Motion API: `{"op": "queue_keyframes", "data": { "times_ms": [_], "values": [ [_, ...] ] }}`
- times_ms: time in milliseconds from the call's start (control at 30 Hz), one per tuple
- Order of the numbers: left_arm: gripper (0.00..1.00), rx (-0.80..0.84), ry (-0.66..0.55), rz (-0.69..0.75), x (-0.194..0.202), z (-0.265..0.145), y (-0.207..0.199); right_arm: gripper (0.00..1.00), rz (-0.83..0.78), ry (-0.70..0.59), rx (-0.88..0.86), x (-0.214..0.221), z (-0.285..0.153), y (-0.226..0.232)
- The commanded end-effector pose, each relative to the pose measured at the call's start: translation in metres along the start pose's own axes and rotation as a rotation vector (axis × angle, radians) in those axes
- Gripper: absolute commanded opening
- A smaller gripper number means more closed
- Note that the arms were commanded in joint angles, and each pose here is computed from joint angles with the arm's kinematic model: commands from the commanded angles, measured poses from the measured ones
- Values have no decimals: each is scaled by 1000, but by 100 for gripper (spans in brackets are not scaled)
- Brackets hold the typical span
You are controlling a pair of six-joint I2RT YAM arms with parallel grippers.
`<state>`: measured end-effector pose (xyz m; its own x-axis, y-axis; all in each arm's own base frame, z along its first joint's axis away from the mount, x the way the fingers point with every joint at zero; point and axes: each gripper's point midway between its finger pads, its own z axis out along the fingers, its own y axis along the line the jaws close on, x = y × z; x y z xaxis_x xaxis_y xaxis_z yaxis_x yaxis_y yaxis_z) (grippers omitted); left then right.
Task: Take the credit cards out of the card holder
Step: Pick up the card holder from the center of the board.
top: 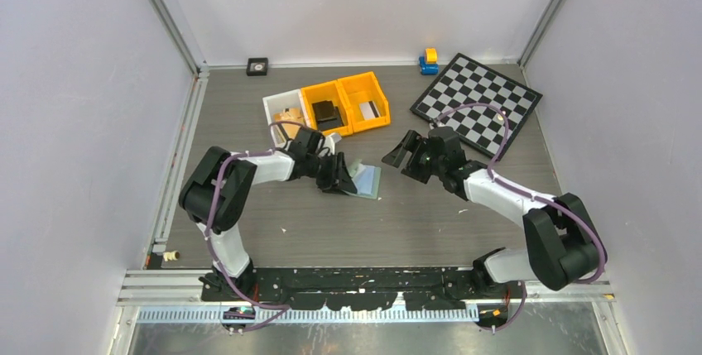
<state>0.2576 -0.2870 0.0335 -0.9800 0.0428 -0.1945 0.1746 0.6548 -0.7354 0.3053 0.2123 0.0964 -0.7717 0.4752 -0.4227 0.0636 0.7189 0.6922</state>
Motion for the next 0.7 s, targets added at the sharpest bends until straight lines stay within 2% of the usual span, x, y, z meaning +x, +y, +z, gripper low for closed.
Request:
{"op": "queue_keyframes", "data": {
  "times_ms": [0,167,300,367,500,600,667],
  "values": [
    [12,108,-124,1,-27,-17,-23,81,13,5,-60,-3,4,12],
    [9,149,-181,-43,-36,-28,-17,80,60,92,-63,14,24,5],
    [8,139,-189,-52,-37,-29,-14,72,96,162,-72,28,41,0],
    [9,112,-183,-59,-36,-28,-10,67,100,188,-71,34,49,-2],
    [13,72,-173,-71,-35,-24,-1,65,97,242,-71,49,62,-2],
    [22,23,-157,-72,-35,-21,8,59,74,288,-61,64,76,0],
    [35,-24,-155,-64,-35,-21,14,53,67,303,-54,69,81,0]
  ]
}}
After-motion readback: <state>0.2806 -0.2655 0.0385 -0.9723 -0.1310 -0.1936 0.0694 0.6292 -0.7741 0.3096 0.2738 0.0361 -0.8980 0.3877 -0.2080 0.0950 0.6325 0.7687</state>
